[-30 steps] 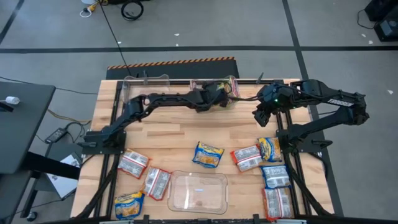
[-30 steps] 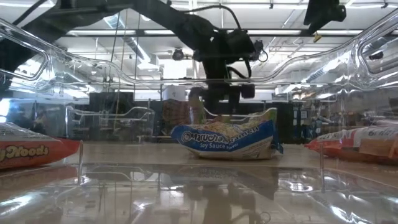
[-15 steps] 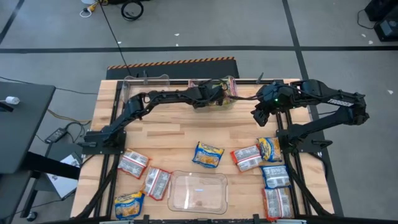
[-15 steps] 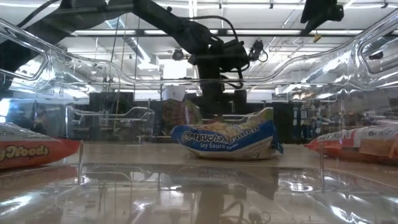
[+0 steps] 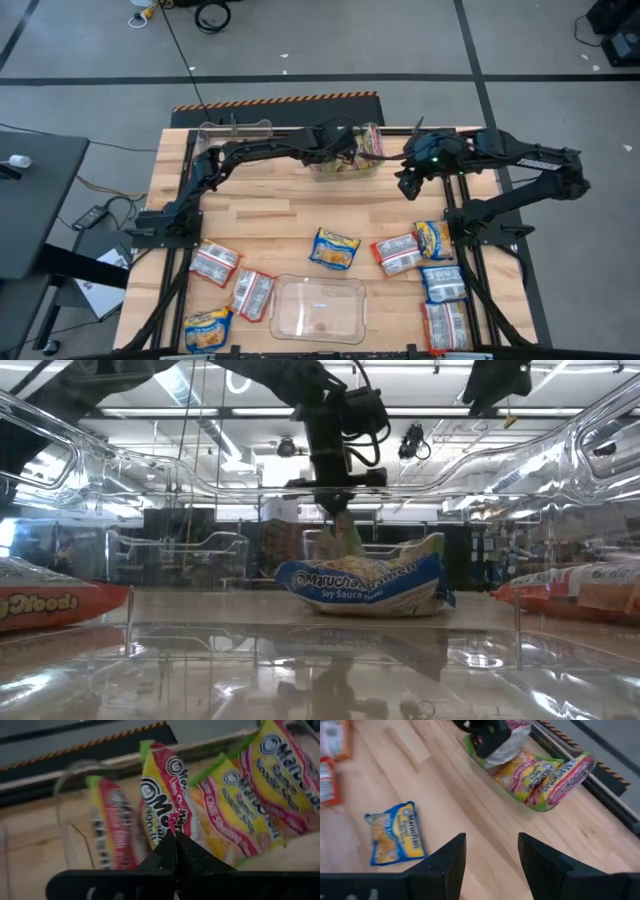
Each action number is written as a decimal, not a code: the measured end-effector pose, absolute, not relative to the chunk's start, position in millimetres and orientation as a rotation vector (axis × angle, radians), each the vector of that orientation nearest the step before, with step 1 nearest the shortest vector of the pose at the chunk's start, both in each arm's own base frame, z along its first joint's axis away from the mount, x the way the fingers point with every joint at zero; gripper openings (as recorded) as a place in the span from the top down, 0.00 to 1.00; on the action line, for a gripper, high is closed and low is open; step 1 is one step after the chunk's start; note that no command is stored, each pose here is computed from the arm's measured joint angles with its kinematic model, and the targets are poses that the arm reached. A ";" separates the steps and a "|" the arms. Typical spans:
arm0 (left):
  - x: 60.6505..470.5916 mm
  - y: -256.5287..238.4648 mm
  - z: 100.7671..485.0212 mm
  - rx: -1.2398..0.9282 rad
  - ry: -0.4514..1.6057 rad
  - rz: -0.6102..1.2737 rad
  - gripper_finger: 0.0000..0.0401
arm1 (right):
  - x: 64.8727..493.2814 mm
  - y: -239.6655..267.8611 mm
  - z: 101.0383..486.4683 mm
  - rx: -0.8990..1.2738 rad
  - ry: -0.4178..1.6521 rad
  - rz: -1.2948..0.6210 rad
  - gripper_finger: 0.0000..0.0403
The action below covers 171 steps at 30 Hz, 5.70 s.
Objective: Sort Maruchan noodles
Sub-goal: Adjust the green noodle packs, then put the blue noodle pack into the top left transparent bin
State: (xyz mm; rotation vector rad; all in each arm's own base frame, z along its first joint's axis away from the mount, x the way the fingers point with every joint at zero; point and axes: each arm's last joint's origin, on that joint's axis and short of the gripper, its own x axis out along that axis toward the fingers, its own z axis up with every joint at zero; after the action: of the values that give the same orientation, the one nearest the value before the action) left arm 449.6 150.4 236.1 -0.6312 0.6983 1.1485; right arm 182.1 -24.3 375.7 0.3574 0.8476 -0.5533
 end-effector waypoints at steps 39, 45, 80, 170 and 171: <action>518.2 154.1 164.2 -0.532 0.452 0.855 0.62 | 137.2 -49.2 375.3 0.621 0.956 -0.658 0.54; 520.5 153.9 150.1 -0.523 0.486 0.839 0.62 | 129.1 -45.4 378.6 0.621 0.943 -0.617 0.54; 485.7 152.9 204.2 -0.386 0.762 0.734 0.97 | 126.8 -47.7 386.4 0.532 0.826 -0.669 0.54; 301.2 23.4 182.7 -0.640 1.128 0.292 0.42 | 243.8 150.2 276.4 0.598 0.928 -0.479 0.54; 298.8 26.1 175.0 -0.643 1.118 0.235 0.42 | 244.3 150.9 276.4 0.608 0.923 -0.478 0.54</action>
State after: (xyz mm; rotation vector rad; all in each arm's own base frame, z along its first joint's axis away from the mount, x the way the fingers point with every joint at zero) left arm 298.8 26.1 175.0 -0.6434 1.1184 0.2351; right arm 244.3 150.9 276.4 0.6079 0.9234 -0.4783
